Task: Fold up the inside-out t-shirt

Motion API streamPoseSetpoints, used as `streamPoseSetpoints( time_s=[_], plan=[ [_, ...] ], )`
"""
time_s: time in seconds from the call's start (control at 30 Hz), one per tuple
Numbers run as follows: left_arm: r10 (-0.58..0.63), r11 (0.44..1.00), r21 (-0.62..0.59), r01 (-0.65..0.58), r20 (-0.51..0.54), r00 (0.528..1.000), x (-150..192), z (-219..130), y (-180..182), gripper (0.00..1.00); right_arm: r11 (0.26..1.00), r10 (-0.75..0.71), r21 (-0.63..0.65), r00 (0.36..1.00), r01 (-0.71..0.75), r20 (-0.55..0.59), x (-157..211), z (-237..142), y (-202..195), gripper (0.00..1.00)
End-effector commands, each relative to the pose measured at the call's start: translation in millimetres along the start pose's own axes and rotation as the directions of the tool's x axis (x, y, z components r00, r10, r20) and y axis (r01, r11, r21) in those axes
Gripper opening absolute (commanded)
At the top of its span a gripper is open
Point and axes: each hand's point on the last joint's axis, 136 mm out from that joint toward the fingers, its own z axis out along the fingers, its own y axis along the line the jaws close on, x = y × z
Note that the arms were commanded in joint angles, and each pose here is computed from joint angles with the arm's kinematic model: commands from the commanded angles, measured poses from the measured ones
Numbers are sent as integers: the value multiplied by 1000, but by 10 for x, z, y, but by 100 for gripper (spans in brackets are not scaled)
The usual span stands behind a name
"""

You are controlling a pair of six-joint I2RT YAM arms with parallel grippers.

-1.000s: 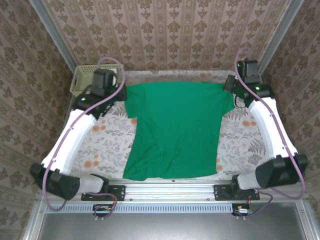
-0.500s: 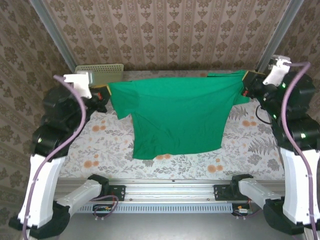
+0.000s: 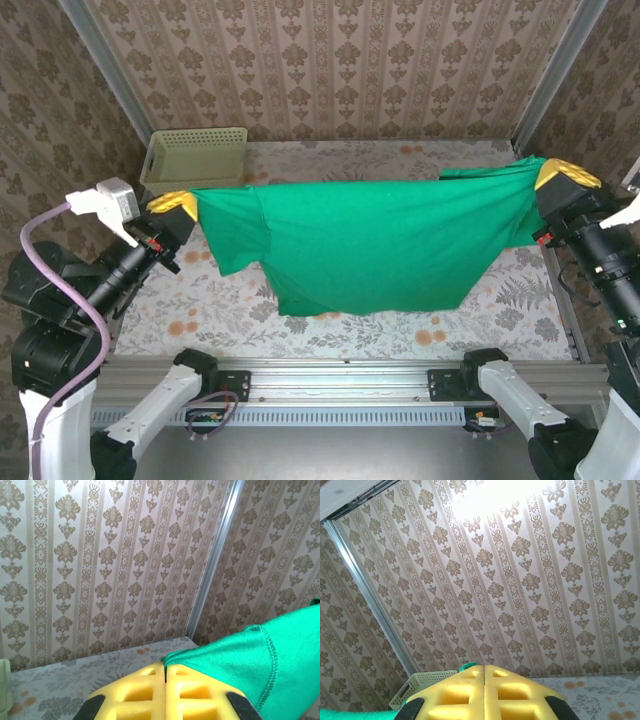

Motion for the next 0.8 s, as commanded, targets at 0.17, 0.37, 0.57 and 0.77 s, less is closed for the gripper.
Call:
streamPoseSetpoints(
  time_s=[0.17,0.37,0.57,0.77],
  plan=[
    [2,985,-172,-14,-74,997,27,781,535,0,988,-16,151,999,22,-37,75,699,-357,0],
    [-37,931,-360,-66,-273,961,606,1701,1313,0,965,-8,254,979,60,-202,738,1746,-821,0],
    [-155,886,-460,-61,-416,896,1523,2447,2098,0,942,52,322,901,99,-430,2048,2752,-1413,0],
    [-255,845,-530,-73,-519,816,2490,3068,2833,0,914,108,376,803,151,-586,3220,3535,-1953,0]
  ],
)
